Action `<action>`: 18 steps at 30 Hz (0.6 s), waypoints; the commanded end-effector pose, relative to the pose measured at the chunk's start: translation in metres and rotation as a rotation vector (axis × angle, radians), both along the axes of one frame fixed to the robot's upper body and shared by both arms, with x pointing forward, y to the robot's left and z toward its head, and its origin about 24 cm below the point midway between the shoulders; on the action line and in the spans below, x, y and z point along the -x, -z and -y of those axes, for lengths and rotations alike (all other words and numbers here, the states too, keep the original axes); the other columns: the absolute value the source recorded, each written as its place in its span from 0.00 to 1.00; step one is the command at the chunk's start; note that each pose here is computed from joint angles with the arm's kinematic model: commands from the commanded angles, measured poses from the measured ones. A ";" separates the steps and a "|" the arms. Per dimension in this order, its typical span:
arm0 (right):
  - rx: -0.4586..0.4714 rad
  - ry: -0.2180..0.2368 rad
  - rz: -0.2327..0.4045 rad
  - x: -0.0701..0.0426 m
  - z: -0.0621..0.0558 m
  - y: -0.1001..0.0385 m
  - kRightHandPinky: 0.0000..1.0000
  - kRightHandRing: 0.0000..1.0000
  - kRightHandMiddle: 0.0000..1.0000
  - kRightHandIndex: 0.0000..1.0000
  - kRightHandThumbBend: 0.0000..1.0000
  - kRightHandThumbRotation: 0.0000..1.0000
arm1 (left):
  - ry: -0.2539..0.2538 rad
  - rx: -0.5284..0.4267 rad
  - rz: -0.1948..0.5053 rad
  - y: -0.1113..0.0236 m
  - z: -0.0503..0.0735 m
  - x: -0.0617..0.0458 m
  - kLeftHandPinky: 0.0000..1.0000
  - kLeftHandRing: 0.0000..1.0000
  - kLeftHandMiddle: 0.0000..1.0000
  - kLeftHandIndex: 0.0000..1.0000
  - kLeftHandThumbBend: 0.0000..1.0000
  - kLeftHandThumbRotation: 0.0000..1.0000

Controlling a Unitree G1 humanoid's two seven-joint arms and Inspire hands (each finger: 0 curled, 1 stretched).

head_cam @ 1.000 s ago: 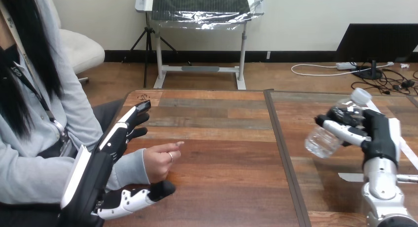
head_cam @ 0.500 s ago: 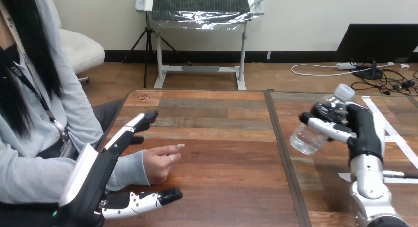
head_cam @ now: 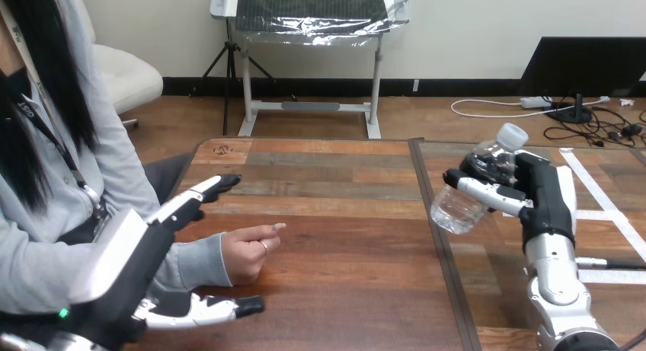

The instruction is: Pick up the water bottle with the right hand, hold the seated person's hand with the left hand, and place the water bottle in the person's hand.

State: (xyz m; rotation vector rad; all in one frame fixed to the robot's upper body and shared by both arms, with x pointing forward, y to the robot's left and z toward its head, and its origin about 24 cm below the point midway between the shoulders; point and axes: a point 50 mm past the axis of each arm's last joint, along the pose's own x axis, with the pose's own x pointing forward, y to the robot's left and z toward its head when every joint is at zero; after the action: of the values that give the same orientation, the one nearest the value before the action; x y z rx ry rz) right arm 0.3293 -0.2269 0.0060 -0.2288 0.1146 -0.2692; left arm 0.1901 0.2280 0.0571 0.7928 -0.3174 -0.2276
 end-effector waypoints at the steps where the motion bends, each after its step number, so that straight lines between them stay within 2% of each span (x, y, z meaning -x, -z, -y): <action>1: 0.018 -0.059 0.243 -0.033 -0.013 -0.059 0.31 0.39 0.49 0.48 0.79 0.00 | 0.001 -0.108 0.085 -0.028 -0.007 -0.009 0.78 0.85 0.86 0.86 1.00 0.28; 11: 0.006 -0.095 0.287 -0.032 -0.019 -0.063 0.31 0.39 0.48 0.48 0.78 0.00 | -0.037 -0.247 0.060 -0.039 -0.026 -0.015 0.78 0.83 0.84 0.84 1.00 0.30; 18: 0.006 -0.114 0.302 -0.031 -0.020 -0.063 0.31 0.39 0.48 0.48 0.77 0.00 | -0.054 -0.329 0.023 -0.044 -0.035 -0.021 0.78 0.83 0.83 0.83 1.00 0.24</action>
State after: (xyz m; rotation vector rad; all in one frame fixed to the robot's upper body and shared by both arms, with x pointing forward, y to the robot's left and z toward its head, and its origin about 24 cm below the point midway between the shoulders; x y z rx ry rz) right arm 0.3338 -0.2185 0.0164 -0.2169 0.0270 -0.2182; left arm 0.1973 0.2595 0.0757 1.0387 -0.2128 -0.2387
